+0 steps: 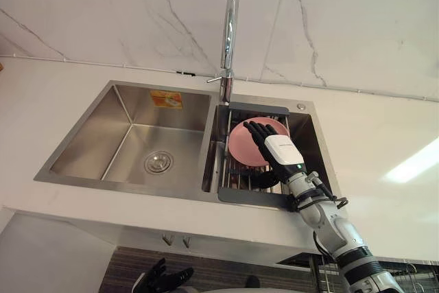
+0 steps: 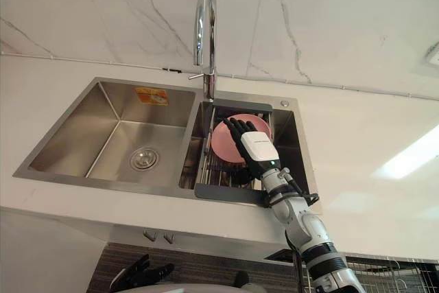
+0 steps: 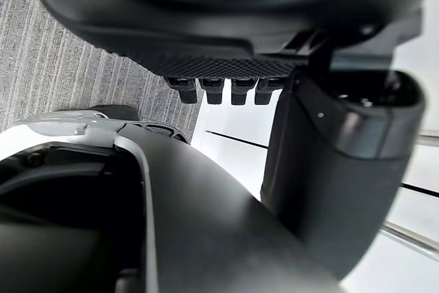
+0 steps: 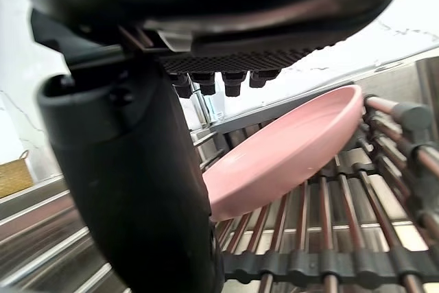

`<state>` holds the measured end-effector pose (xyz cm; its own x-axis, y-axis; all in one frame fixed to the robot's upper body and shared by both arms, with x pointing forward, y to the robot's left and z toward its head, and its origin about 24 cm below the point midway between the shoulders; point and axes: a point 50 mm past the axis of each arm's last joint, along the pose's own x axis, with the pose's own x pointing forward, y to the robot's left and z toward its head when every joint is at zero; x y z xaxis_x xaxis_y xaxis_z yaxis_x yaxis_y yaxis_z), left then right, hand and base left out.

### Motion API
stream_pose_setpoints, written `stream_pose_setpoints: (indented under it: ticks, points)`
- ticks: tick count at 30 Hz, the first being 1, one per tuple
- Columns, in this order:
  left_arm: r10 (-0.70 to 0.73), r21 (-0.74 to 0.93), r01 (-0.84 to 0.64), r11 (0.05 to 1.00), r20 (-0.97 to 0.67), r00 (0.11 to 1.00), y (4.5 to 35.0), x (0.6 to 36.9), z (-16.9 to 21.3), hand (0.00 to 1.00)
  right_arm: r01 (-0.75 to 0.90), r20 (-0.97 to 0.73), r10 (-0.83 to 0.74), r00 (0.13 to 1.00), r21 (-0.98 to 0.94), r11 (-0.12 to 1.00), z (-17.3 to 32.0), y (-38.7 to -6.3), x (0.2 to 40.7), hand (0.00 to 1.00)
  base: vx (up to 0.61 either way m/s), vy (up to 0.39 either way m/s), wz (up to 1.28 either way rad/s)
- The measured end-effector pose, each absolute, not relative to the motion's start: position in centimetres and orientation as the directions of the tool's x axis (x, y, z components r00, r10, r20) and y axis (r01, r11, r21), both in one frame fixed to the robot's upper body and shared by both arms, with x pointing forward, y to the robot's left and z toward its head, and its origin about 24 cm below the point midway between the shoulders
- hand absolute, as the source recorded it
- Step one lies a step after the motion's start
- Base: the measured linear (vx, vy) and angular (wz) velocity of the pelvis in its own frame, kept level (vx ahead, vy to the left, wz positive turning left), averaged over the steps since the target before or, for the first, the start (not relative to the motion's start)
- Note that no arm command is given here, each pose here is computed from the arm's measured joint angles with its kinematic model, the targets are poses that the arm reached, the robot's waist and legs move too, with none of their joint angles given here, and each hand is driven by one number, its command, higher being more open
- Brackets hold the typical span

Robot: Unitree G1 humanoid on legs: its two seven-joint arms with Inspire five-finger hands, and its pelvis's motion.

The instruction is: Walk over to the sink, pick up the cup, carry it to the dishwasher, place the cup inside the dishwasher, then close the dishwasher door

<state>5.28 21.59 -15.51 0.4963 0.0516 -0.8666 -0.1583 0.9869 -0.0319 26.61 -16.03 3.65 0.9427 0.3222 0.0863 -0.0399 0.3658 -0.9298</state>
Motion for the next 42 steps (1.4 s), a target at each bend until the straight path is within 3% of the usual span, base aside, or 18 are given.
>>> stream_pose_setpoints:
  ticks: [14, 42]
  points:
    - [0.048, -0.034, -0.158, 0.987, -0.869, 0.492, 21.6, 5.3, -15.5, 1.00, 0.005, 0.070, 0.183, 0.981, -0.943, 0.333, 3.4, -18.9, 27.1, 1.00, 0.00, 0.000, 0.00]
    - [0.040, -0.045, -0.152, 0.987, -0.859, 0.511, 21.3, 6.0, -15.3, 1.00, 0.077, 0.116, 0.096, 0.989, -0.937, 0.340, 4.3, -19.7, 29.6, 1.00, -0.01, 0.001, 0.01]
